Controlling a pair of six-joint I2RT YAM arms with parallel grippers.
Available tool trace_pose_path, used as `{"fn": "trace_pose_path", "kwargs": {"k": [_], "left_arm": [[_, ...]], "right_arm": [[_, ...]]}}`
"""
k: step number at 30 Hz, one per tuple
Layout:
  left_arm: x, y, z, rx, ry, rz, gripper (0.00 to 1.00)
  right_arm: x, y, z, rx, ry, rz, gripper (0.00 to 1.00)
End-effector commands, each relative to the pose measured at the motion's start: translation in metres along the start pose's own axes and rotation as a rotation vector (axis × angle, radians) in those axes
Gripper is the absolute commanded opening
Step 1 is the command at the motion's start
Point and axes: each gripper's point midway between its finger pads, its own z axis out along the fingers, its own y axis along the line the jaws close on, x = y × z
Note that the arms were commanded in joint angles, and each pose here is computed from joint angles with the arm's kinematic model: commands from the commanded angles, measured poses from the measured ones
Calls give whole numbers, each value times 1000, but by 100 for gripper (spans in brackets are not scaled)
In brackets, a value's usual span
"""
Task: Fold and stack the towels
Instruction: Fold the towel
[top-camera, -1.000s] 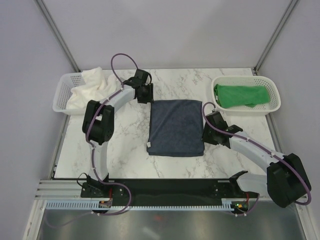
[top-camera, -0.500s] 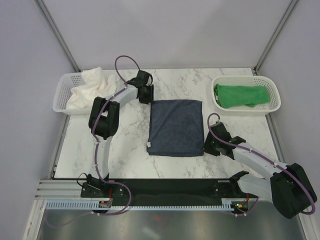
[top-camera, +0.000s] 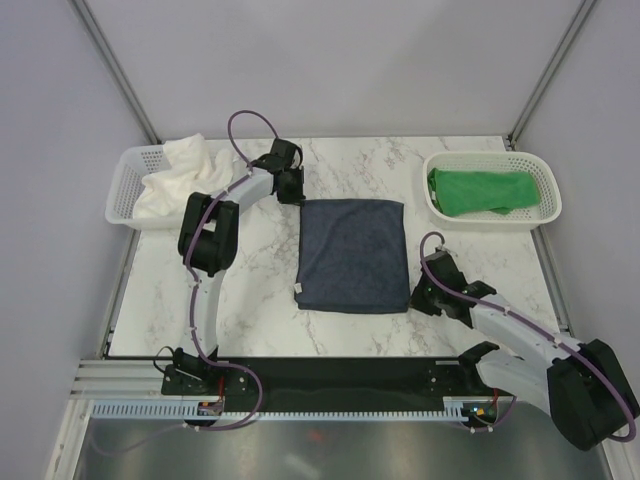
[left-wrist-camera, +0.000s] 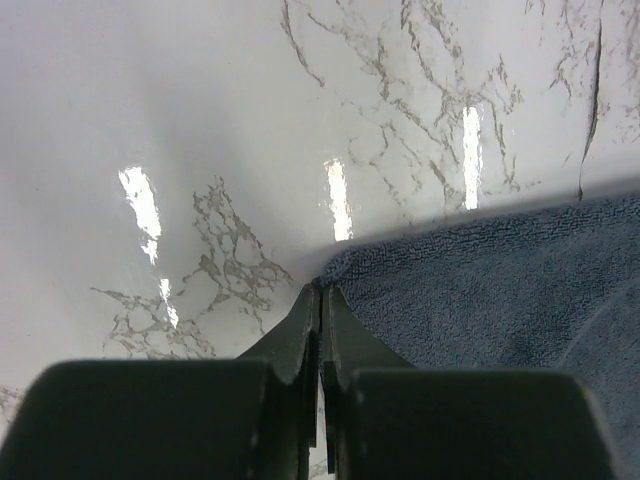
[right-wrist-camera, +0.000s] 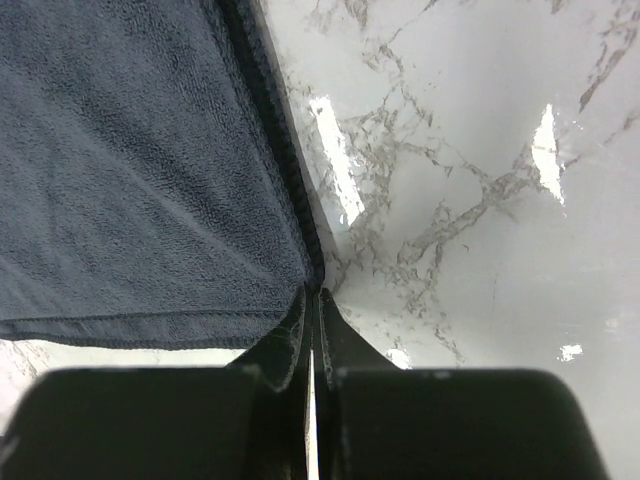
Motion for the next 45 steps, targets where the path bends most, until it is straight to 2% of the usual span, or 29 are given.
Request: {"fn": "trace_pose_path", "kwargs": {"k": [1, 17, 19, 20, 22, 23, 24, 27, 28, 29, 30, 32, 33, 35, 38, 39, 42, 45], "left_arm": [[-15, 3, 7, 14, -42, 11, 2], [-17, 3, 7, 50, -31, 7, 2], [-19, -1, 1, 65, -34, 5, 10], [-19, -5, -3, 81, -29, 6, 25], [-24, -10, -20, 92, -38, 8, 37], [-27, -13, -35, 99, -44, 9, 45], [-25, -12, -34, 94, -39, 6, 48], [-25, -13, -68, 72, -53, 1, 50], [-30, -16, -94, 62, -83, -13, 50], [-25, -16, -102, 57, -80, -21, 50], [-7, -16, -108, 45, -52, -27, 50], [3, -28, -141, 34, -93, -22, 48], [32, -22, -138, 11, -42, -28, 47], [68, -34, -155, 33, -13, -11, 46], [97, -53, -172, 105, -7, -15, 46], [126, -57, -167, 124, 47, -12, 46], [166, -59, -163, 130, 83, -45, 46], [199, -47, -148, 97, 143, -115, 45]], "right_arm": [[6, -13, -3, 37, 1, -10, 0], [6, -20, -9, 45, -12, -39, 0], [6, -16, -9, 30, -9, -41, 2], [2, -13, -10, 26, -18, -40, 22], [-1, -12, -14, 30, -23, -44, 32], [-5, -10, -19, 37, -32, -49, 32], [-8, -10, -22, 47, -39, -50, 32], [-21, 2, -35, 23, -65, -55, 32], [-24, 7, -38, 10, -73, -56, 29], [-31, 14, -42, -7, -86, -58, 27], [-33, 18, -43, -15, -90, -65, 25], [-43, 28, -45, -20, -101, -74, 21], [-44, 29, -43, -10, -93, -89, 20], [-53, 39, -48, -19, -100, -105, 21], [-61, 54, -48, -57, -111, -193, 26], [-61, 57, -42, -57, -100, -221, 27], [-60, 65, -30, -56, -83, -252, 27], [-37, 67, -12, -84, -21, -232, 25]]}}
